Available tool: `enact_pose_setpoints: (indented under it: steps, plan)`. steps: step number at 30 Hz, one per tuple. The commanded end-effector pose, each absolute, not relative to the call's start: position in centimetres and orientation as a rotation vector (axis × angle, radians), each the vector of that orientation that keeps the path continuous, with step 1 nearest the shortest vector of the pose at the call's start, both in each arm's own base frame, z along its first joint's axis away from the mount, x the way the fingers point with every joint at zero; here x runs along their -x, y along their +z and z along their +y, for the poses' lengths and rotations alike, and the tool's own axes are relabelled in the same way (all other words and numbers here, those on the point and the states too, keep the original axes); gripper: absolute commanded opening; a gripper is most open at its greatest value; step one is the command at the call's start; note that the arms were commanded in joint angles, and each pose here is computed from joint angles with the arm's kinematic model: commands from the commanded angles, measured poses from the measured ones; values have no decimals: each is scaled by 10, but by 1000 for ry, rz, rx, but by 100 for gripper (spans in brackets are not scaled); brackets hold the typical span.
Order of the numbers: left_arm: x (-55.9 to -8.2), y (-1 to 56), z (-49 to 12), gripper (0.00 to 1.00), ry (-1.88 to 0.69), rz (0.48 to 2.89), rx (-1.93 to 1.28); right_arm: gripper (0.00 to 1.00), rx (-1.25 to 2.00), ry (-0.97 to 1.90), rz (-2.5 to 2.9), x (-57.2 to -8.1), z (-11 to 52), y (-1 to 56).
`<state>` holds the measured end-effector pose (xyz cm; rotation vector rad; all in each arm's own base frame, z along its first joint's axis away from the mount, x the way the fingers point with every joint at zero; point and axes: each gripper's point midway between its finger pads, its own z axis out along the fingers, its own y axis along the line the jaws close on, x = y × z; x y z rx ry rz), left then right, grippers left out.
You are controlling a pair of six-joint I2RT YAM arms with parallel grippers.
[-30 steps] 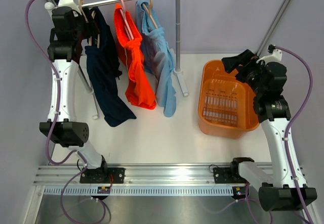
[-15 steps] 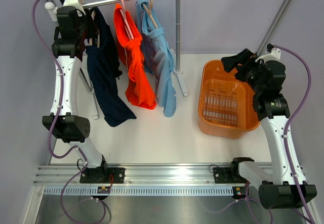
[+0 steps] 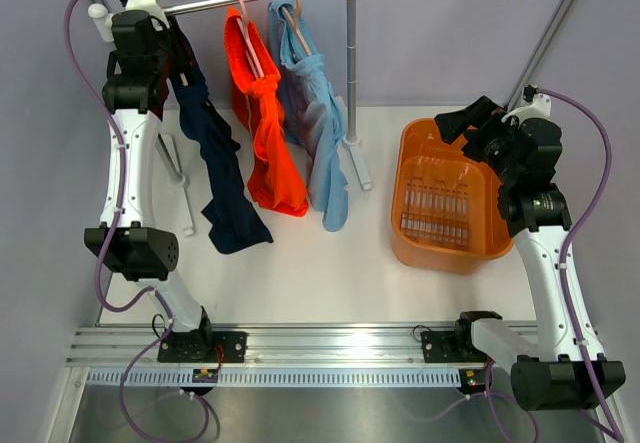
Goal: Remove the shorts from the hanger
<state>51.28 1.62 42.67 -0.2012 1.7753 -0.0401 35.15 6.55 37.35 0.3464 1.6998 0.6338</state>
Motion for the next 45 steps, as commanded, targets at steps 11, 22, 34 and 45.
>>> enact_pose_setpoints:
  steps: [11, 22, 34, 45]
  plan:
    - [-493, 476, 20, 39, -31, 1648, 204, 99, -284, 656, 1645, -355, 70, 394]
    - [-472, 482, 16, 59, -14, 1617, 197, 99, -282, 681, 1649, -357, 74, 391]
    - [-479, 465, -11, 50, 101, 1675, 168, 99, -276, 675, 1649, -353, 73, 391]
    - [-471, 472, -4, 55, 190, 1621, 212, 99, -274, 660, 1660, -353, 72, 387]
